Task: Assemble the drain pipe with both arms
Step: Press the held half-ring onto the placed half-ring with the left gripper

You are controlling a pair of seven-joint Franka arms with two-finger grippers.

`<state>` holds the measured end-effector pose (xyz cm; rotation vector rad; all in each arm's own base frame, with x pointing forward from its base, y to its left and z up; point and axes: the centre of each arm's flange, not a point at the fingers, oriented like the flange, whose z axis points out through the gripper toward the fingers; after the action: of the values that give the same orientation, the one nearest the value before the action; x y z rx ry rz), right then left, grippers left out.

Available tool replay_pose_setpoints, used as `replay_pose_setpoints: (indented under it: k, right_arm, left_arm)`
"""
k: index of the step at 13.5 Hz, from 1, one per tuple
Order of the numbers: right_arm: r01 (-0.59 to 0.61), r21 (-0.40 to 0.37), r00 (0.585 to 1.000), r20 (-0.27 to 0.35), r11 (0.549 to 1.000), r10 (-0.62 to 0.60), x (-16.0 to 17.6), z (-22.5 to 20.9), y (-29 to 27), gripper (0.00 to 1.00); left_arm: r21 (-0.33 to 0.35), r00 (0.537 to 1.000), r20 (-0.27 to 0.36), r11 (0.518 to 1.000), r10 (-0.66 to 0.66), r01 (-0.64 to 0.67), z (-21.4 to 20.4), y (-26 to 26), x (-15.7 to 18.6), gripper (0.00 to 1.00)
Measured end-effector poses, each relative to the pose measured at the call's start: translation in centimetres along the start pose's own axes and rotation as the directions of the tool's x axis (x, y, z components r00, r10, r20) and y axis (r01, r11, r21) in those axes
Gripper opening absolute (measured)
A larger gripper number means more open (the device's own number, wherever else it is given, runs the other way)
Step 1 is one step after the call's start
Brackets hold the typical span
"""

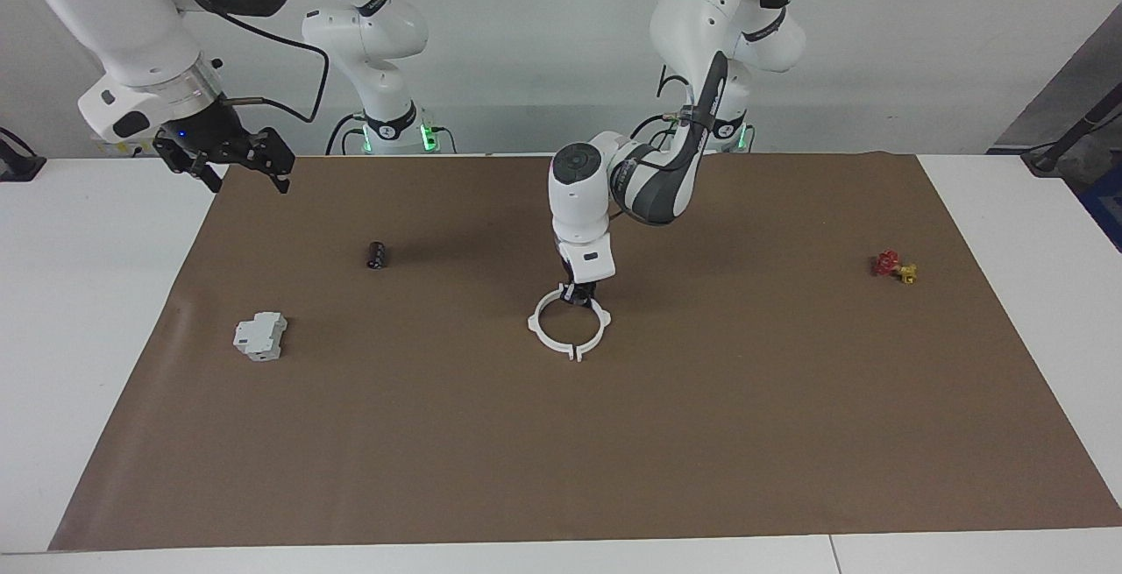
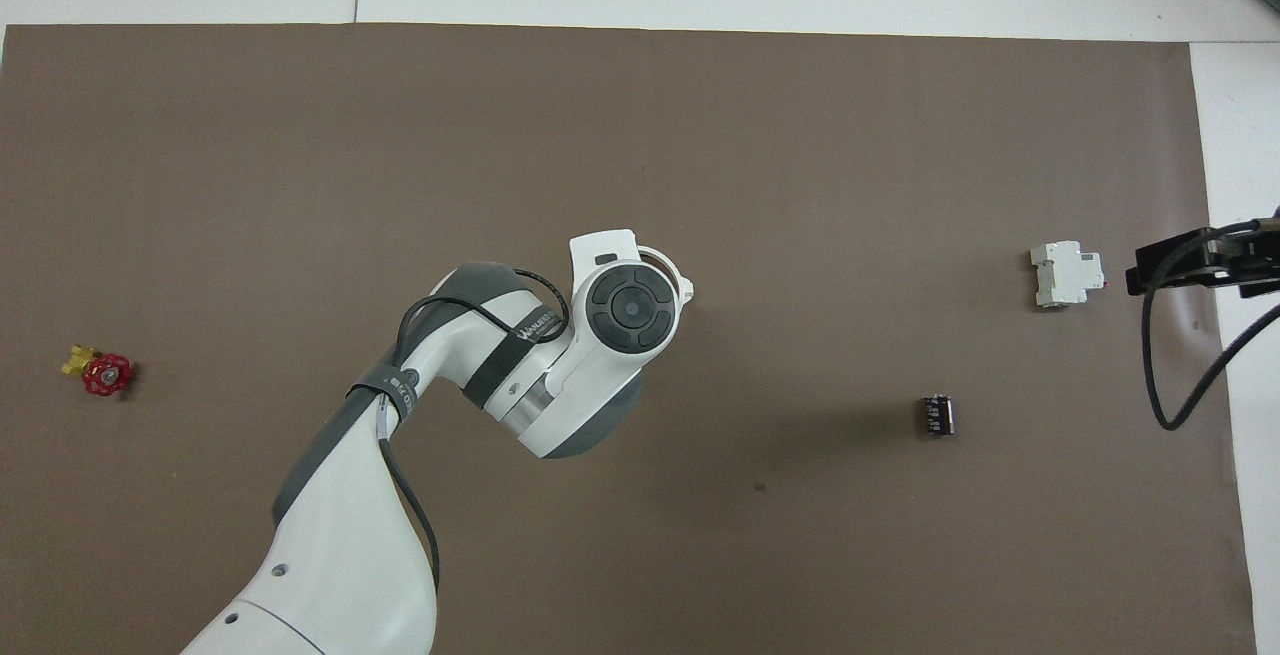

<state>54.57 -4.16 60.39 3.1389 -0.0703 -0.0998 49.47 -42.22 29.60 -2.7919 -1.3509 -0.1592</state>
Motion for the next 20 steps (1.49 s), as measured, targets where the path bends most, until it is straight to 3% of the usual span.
replay_pose_setpoints:
  k: [14,15,20]
  right_arm:
    - [0.0,0.0,1.0,0.0,1.0,0.0,0.0,0.0,0.0,1.0]
    - [0.0,0.0,1.0,0.0,1.0,0.0,0.0,0.0,0.0,1.0]
    - [0.0,0.0,1.0,0.0,1.0,0.0,0.0,0.0,0.0,1.0]
  left_arm:
    - [-0.003,1.0,-0.008,1.0,0.01,-0.01,0.0,0.01,-0.16,0.07]
    - [-0.008,1.0,-0.007,1.0,0.01,-0.01,0.1,0.09,-0.17,0.14]
    - [-0.029,1.0,-0.002,1.0,0.012,-0.012,0.84,0.41,-0.33,0.73]
